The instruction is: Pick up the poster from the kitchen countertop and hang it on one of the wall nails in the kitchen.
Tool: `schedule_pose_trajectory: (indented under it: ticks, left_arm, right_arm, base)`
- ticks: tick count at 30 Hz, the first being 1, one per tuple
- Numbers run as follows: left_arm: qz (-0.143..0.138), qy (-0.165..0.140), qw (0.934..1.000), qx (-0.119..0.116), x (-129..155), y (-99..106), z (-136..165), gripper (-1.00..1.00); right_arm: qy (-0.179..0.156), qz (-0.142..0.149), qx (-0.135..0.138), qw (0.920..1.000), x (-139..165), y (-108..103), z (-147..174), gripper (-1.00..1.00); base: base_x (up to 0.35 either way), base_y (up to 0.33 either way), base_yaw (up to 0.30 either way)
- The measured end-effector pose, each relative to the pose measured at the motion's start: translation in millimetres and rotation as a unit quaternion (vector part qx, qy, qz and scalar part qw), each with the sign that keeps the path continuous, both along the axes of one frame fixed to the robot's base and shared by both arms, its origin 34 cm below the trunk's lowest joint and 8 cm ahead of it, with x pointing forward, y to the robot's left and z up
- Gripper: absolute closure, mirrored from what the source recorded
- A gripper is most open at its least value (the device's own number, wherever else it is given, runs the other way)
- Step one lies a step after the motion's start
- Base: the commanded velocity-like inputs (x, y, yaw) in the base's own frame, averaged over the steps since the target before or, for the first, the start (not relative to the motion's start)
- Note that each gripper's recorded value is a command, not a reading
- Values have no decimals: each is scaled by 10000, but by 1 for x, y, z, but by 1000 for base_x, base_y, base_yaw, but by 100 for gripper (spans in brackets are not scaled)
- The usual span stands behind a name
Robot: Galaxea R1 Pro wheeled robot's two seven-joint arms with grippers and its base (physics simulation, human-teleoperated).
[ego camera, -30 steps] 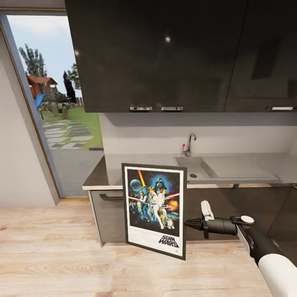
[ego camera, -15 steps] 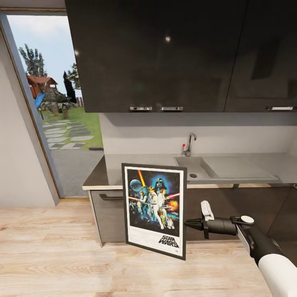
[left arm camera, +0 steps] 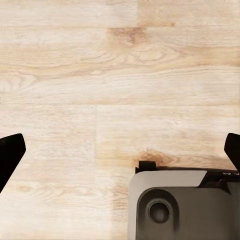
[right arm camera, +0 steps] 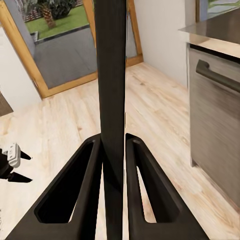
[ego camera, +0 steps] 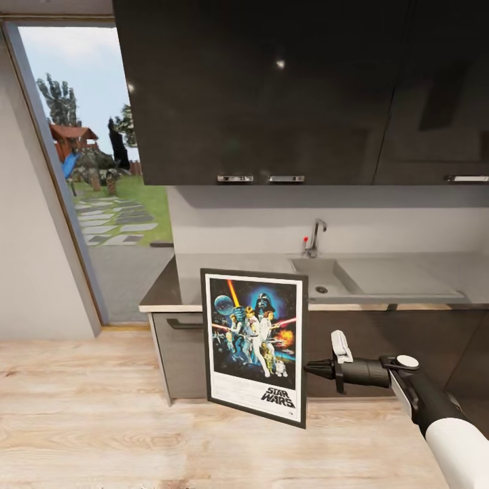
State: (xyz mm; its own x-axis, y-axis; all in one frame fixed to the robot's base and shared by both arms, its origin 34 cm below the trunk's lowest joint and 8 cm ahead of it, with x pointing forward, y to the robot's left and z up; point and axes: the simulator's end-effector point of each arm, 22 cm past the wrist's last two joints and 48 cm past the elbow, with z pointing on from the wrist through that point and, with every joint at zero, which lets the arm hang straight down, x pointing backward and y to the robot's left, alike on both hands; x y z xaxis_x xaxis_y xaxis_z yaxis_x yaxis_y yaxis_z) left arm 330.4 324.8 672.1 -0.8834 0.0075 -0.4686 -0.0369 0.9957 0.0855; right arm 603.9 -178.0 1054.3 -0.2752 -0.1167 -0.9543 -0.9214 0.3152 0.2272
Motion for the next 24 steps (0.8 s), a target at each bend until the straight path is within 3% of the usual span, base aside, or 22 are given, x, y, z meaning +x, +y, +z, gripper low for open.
schedule_pose_trajectory:
  ticks: [9,16,24]
  left_arm:
    - [3,9,10000,3,-1,1,0,-100]
    - [12,13,10000,85,-1,13,1,-100]
    - [294,-15,9995,109,-2,29,3,-100]
  right_arm:
    - [-4,-1,-5,10000,0,0,0,100]
    - [-1,1,-2,10000,0,0,0,100]
    - [3,-11,-1,10000,1,0,0,100]
  base:
    - [0,103,269]
    - [0,23,240]
    - [0,212,100]
